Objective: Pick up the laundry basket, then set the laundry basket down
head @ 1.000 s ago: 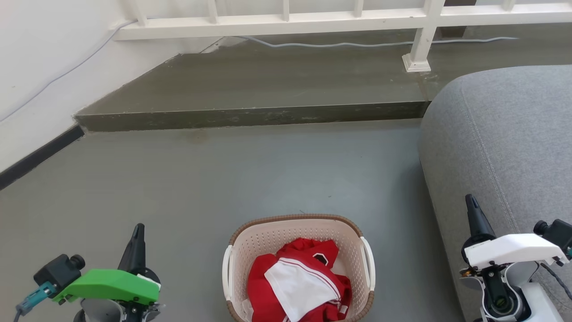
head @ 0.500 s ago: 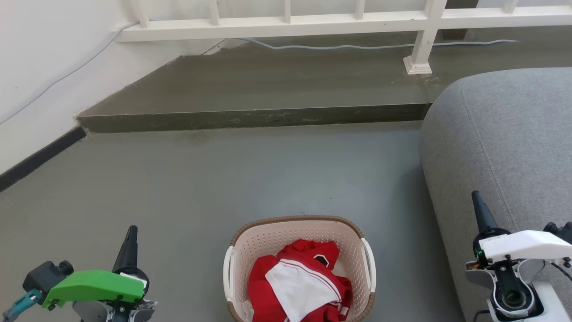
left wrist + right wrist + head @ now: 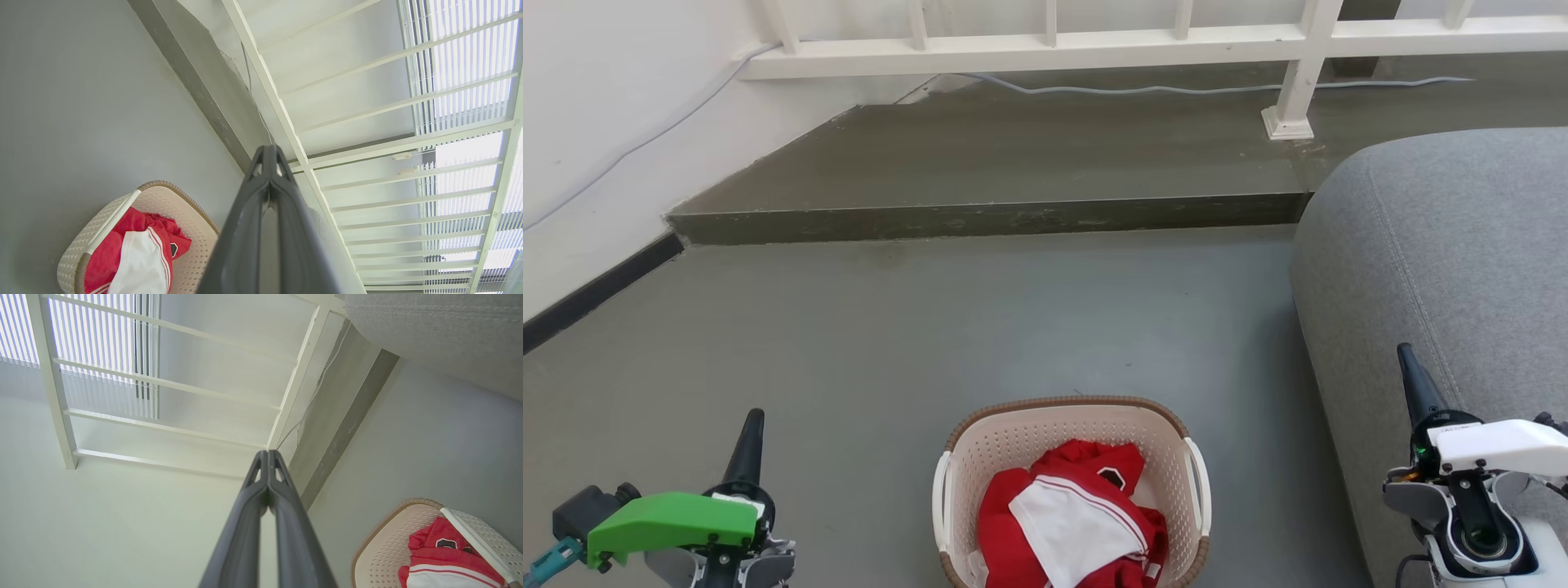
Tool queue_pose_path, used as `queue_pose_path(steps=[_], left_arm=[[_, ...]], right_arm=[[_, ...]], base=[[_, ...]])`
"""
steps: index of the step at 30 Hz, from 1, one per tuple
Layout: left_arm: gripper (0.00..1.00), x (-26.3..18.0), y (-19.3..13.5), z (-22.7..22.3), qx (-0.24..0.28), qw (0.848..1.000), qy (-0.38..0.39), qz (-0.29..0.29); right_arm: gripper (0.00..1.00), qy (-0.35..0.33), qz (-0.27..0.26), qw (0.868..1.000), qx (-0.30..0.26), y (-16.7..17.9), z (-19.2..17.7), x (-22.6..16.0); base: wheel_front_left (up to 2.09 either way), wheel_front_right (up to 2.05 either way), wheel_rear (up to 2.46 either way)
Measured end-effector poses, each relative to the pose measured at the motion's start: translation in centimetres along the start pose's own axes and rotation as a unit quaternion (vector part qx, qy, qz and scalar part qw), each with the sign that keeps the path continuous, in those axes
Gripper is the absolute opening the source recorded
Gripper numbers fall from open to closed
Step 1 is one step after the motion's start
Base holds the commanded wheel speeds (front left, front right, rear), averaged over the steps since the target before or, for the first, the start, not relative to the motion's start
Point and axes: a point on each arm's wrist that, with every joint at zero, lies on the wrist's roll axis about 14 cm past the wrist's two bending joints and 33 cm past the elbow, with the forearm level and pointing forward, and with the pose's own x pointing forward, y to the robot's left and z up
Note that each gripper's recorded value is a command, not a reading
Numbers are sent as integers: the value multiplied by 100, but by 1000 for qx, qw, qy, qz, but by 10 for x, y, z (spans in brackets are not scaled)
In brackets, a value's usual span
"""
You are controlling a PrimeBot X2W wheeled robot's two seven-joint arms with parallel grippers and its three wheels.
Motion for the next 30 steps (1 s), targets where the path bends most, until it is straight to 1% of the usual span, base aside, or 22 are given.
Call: queue_pose_path(steps=[12,24,30], left_arm=[[0,-1,-1,8,-74,997,-4,-6],[0,-1,-6,17,-149,989,-10,-23],[0,1,-10,19,-159,987,-13,-29]], right_arm=[[0,-2,16,997,80,7,5,3],[0,-5,31,987,160,11,11,2],[0,-5,34,985,168,13,12,3]], base=[[0,0,0],[0,0,0],[0,0,0]])
